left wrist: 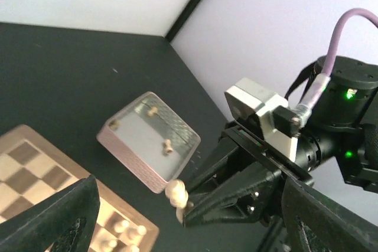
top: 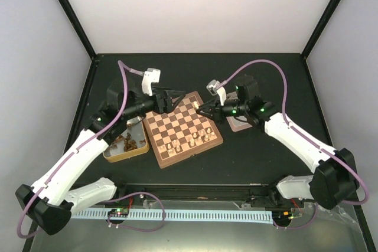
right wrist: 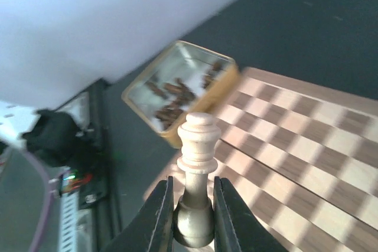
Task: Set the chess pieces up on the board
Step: Place the chess piece on the chessboard.
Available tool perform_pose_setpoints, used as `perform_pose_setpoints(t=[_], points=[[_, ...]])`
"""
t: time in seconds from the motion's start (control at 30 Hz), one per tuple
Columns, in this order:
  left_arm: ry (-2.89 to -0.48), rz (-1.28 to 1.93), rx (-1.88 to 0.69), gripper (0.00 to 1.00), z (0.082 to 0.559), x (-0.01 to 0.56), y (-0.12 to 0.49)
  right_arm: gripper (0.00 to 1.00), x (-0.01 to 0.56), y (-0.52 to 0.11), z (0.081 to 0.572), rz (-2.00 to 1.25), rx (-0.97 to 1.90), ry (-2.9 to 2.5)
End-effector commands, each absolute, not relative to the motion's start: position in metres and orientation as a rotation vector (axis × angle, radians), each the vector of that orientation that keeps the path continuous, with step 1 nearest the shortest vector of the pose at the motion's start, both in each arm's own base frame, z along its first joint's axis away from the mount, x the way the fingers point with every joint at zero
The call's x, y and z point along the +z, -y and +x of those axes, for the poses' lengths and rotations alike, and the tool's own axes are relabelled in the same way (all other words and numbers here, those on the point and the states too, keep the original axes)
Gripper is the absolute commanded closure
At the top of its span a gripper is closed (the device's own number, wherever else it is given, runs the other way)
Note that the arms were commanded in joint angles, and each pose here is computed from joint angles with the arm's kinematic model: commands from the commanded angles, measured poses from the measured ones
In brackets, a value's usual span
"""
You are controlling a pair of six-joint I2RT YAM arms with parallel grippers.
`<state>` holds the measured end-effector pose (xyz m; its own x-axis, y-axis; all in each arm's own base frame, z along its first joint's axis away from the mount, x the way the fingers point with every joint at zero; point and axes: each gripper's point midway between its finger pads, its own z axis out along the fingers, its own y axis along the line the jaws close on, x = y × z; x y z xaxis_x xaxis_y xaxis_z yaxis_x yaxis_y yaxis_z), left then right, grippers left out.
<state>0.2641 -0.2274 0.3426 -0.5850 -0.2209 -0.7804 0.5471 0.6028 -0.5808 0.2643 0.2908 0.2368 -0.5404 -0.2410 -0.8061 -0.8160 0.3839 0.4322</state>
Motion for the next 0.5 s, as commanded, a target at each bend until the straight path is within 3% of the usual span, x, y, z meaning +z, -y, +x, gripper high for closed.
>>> perform_pose_setpoints(t=[0.0, 0.3, 0.47], points=[[-2.012, 0.375, -1.246, 0.16, 0.245, 0.343, 0.248, 0.89, 0.285, -0.307, 0.216, -1.142, 1.347, -1.695], [-2.004, 0.62, -1.557, 0.43, 0.212, 0.342, 0.277, 0.89, 0.308, -0.306, 0.186, -1.271, 1.46, -1.544], [-1.988, 0.696, -1.664, 0.47, 0.201, 0.341, 0.283, 0.89, 0.306, -0.308, 0.185, -1.299, 1.477, -1.563]])
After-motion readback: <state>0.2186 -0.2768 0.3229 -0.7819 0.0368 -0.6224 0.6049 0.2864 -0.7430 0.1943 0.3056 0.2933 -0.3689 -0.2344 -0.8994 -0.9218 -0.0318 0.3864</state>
